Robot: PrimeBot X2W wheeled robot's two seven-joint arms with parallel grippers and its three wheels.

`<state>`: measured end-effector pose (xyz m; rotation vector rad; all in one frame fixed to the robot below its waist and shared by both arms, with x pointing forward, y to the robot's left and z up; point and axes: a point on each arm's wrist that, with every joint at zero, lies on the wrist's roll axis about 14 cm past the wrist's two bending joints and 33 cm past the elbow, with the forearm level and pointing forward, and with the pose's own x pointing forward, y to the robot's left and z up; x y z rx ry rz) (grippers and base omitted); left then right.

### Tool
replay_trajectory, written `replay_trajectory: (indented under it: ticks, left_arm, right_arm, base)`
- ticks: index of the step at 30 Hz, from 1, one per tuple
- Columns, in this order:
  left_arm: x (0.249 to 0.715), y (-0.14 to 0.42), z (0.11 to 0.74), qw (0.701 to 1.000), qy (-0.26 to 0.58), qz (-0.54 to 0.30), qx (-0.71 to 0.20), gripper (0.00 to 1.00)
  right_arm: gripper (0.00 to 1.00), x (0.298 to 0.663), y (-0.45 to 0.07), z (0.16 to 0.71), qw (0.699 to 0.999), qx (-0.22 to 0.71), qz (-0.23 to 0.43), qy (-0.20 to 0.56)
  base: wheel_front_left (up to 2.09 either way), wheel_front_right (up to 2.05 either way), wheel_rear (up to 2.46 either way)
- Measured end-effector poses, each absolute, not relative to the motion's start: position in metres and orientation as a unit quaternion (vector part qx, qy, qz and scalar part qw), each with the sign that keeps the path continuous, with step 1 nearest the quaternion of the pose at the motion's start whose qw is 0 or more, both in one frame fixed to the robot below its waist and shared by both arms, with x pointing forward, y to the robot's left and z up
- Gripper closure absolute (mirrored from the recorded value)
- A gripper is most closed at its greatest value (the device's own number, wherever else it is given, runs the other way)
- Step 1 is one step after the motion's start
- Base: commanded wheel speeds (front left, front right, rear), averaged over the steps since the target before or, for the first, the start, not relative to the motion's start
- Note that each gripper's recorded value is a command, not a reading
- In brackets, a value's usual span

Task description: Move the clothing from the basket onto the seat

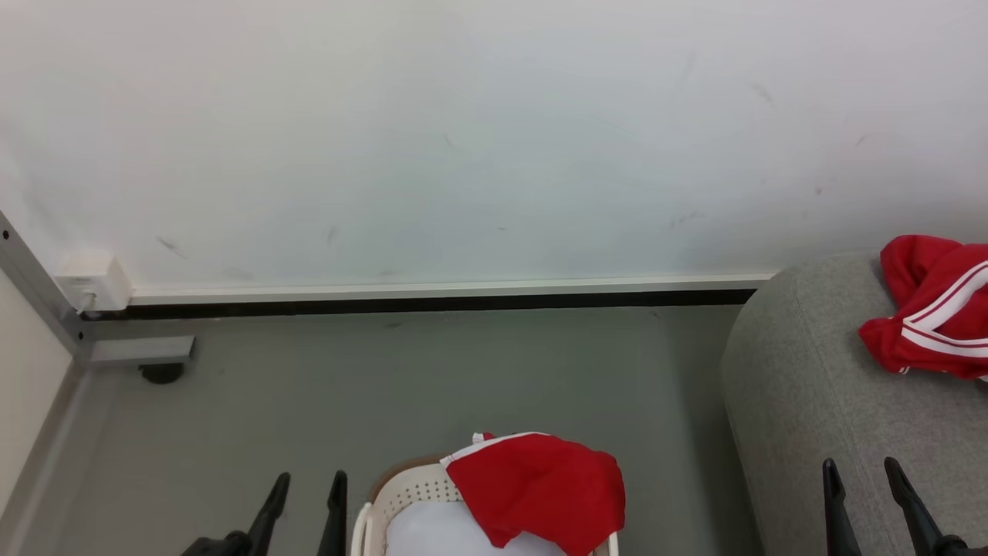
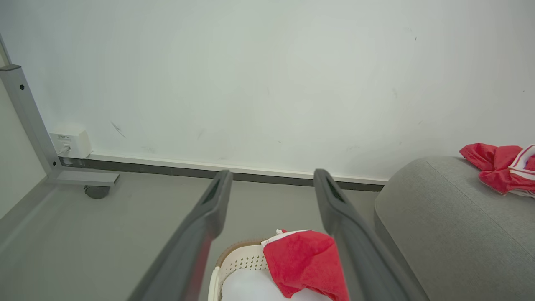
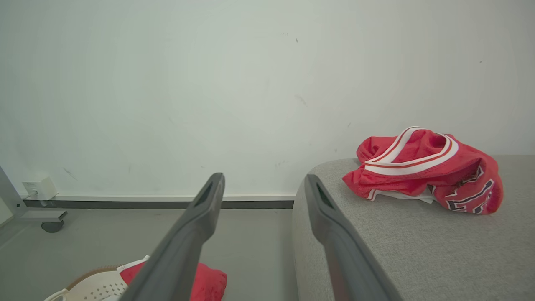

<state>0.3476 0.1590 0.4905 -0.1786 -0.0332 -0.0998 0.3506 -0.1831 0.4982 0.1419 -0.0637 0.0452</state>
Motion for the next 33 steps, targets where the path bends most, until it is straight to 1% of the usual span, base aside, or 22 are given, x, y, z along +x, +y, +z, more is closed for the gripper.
replay_trajectory:
  ticks: [6, 11, 17, 21, 26, 33]
  left_arm:
    - [0.356, 0.151, 0.49, 0.994, -0.014, -0.064, -0.088, 0.0]
    - [0.371, 0.131, 0.493, 0.992, -0.016, -0.095, -0.086, 0.0]
    - [0.408, 0.088, 0.489, 0.984, -0.005, -0.161, -0.073, 0.0]
    - [0.436, 0.057, 0.47, 0.975, 0.022, -0.213, -0.054, 0.0]
    - [0.466, 0.021, 0.43, 0.958, 0.08, -0.274, -0.026, 0.0]
    - [0.494, -0.006, 0.359, 0.932, 0.167, -0.32, 0.002, 0.0]
  right_arm:
    - [0.0, 0.353, -0.187, 0.499, 0.997, 0.071, 0.016, -0.033]
    - [0.0, 0.354, -0.191, 0.499, 0.997, 0.07, 0.009, -0.034]
    - [0.0, 0.375, -0.196, 0.507, 0.997, 0.067, 0.004, -0.047]
    - [0.0, 0.393, -0.203, 0.507, 0.997, 0.064, -0.005, -0.05]
    - [0.0, 0.414, -0.213, 0.497, 0.997, 0.058, -0.018, -0.042]
    - [0.0, 0.448, -0.22, 0.473, 0.998, 0.046, -0.023, -0.024]
  base:
    - [0.0, 0.0, 0.0]
    - [0.0, 0.0, 0.0]
    - [0.0, 0.0, 0.0]
    - [0.0, 0.0, 0.0]
    - [0.0, 0.0, 0.0]
    - [0.0, 0.0, 0.0]
